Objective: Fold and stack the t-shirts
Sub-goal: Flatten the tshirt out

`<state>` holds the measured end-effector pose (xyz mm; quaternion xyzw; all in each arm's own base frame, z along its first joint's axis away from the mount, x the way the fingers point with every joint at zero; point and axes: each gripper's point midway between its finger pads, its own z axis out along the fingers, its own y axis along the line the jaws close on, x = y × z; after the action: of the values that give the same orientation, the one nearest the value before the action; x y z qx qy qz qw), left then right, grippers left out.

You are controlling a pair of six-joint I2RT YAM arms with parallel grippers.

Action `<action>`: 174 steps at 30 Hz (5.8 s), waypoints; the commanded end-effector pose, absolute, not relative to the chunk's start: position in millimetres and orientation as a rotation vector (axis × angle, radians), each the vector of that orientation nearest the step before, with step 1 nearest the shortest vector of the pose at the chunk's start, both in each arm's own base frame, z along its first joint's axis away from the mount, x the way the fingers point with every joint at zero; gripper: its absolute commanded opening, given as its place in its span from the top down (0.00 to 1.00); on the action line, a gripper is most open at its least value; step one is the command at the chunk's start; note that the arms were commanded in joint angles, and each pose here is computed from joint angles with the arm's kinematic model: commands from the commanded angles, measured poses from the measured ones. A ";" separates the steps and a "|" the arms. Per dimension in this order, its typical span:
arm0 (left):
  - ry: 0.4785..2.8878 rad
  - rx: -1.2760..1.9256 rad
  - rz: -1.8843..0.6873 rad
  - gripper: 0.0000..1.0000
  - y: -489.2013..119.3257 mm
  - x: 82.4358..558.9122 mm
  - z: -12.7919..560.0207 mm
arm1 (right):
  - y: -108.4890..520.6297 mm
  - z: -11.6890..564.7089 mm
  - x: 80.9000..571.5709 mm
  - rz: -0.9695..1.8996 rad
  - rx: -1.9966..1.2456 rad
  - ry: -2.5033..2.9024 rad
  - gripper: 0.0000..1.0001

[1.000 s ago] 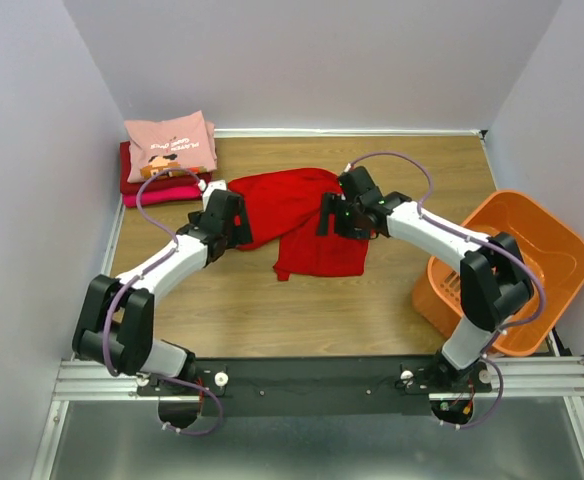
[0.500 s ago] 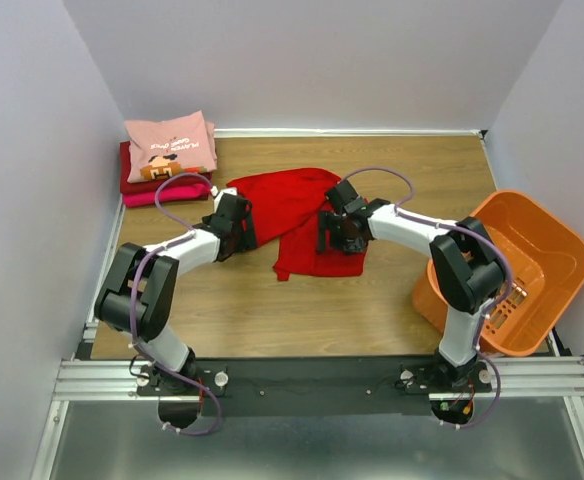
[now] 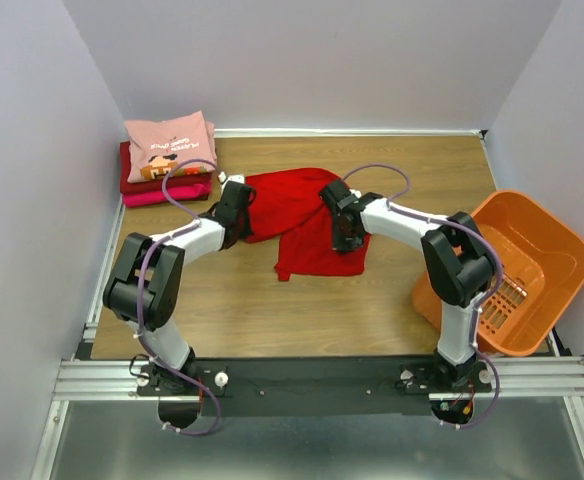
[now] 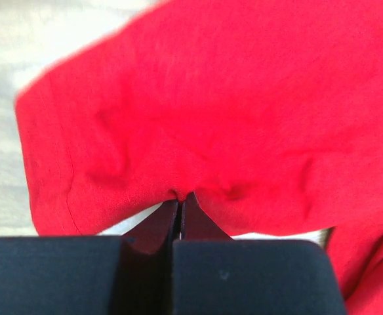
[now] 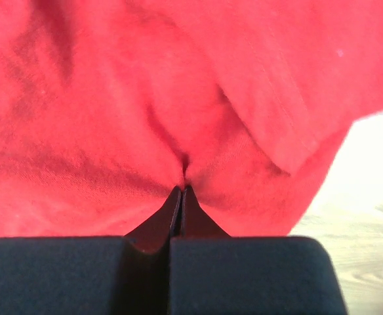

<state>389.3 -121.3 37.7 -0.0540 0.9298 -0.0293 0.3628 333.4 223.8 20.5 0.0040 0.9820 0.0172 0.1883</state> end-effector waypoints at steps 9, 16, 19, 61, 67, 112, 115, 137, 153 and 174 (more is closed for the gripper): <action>2.208 -0.082 0.090 1.00 -89.4 405.4 161.7 | 174.3 129.7 358.3 -0.235 0.056 2.607 0.99; 2.177 -0.113 0.173 1.00 -59.7 376.7 217.3 | 123.9 209.1 374.9 -0.402 0.126 2.469 0.99; 2.115 -0.128 0.151 1.00 -53.5 368.4 250.0 | 105.0 234.4 386.1 -0.415 0.180 2.419 1.00; 2.374 -0.110 -0.103 0.29 -79.5 392.2 103.0 | 158.5 127.3 386.3 0.201 0.206 2.696 0.28; 2.377 -0.109 -0.109 0.29 -80.5 392.6 101.6 | 153.0 95.2 362.8 0.155 0.284 2.778 0.29; 2.334 -0.226 0.019 0.28 -17.9 401.9 119.1 | 164.8 72.6 361.7 0.239 0.295 2.716 0.99; 2.333 -0.245 0.030 0.28 -10.9 402.8 116.3 | 163.3 87.3 361.2 0.242 0.296 2.696 0.99; 2.308 -0.249 -0.087 0.49 -33.5 467.3 95.8 | 156.4 100.2 345.4 0.226 0.300 2.715 0.99; 2.416 -0.215 -0.087 0.54 -54.1 461.7 48.3 | 155.9 95.3 342.1 0.222 0.309 2.729 0.99; 2.467 -0.246 0.001 0.55 -45.4 448.4 26.1 | 157.7 85.6 340.8 0.223 0.321 2.761 1.00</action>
<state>449.5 -44.7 34.2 -0.0976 0.9391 -0.0094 0.3292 346.9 156.1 92.0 0.1098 0.9717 0.0814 0.1926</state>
